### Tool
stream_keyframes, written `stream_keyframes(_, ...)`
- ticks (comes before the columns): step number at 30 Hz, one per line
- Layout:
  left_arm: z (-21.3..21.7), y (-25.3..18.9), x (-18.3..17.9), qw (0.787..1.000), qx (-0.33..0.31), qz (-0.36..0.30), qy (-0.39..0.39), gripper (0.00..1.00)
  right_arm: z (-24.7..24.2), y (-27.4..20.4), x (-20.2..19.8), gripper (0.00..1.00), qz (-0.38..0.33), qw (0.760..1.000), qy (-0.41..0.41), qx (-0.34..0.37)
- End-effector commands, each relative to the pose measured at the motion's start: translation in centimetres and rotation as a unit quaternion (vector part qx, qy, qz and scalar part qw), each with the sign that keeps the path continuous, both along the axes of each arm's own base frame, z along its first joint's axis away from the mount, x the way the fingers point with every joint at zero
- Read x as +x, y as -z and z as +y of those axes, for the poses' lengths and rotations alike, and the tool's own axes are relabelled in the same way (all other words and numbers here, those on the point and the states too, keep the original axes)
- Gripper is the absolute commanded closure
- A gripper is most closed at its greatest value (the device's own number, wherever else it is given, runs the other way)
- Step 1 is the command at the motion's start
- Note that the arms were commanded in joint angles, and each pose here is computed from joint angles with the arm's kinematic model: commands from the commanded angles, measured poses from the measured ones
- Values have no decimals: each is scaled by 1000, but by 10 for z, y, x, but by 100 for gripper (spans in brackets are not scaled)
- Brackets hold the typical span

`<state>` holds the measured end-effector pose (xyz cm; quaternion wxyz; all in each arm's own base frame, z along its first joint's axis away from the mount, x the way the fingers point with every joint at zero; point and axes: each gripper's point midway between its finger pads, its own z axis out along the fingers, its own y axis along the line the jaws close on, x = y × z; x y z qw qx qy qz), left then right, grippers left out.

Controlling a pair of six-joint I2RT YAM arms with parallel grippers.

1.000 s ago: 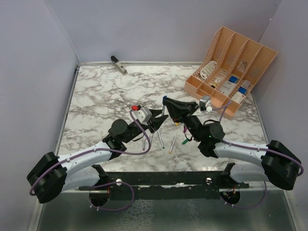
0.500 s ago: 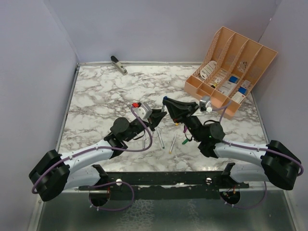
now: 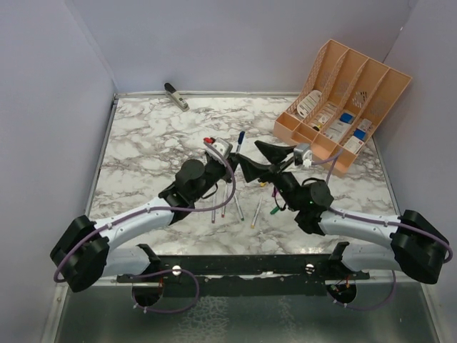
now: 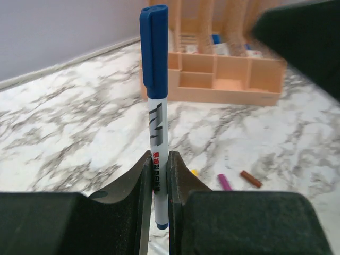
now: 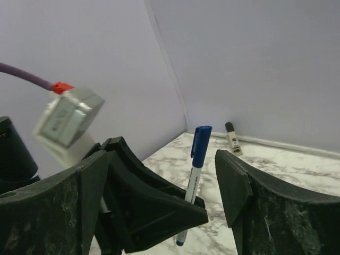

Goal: Insert the pens into the pen caps

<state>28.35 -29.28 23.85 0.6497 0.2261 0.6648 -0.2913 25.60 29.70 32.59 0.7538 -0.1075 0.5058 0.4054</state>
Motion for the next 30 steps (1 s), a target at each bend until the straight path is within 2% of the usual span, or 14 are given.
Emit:
stream_keyframes(1, 30, 38, 45, 991, 38, 95, -88, 100, -21, -17, 3, 8, 3, 999, 46, 18)
stream_keyframes(3, 51, 60, 69, 980, 33, 160, -115, 100, -32, -10, 11, 0, 29, 997, 76, 14)
stream_keyframes(6, 78, 94, 95, 961, 50, 226, -152, 100, -46, 7, 32, 1, 87, 985, 150, -13)
stream_keyframes(9, 94, 123, 114, 938, 102, 276, -184, 100, -49, 24, 53, 1, 146, 965, 208, -60)
stream_keyframes(15, 104, 180, 125, 894, 184, 357, -196, 100, -46, 65, 64, 1, 219, 936, 242, -130)
stream_keyframes(19, 110, 205, 123, 882, 178, 387, -202, 99, -47, 69, 60, 1, 221, 938, 233, -128)
stream_keyframes(26, 141, 218, 132, 862, 190, 401, -244, 95, -49, 78, 57, 1, 230, 936, 230, -133)
stream_keyframes(30, 150, 220, 133, 858, 192, 403, -254, 82, -52, 87, 58, 1, 242, 931, 239, -135)
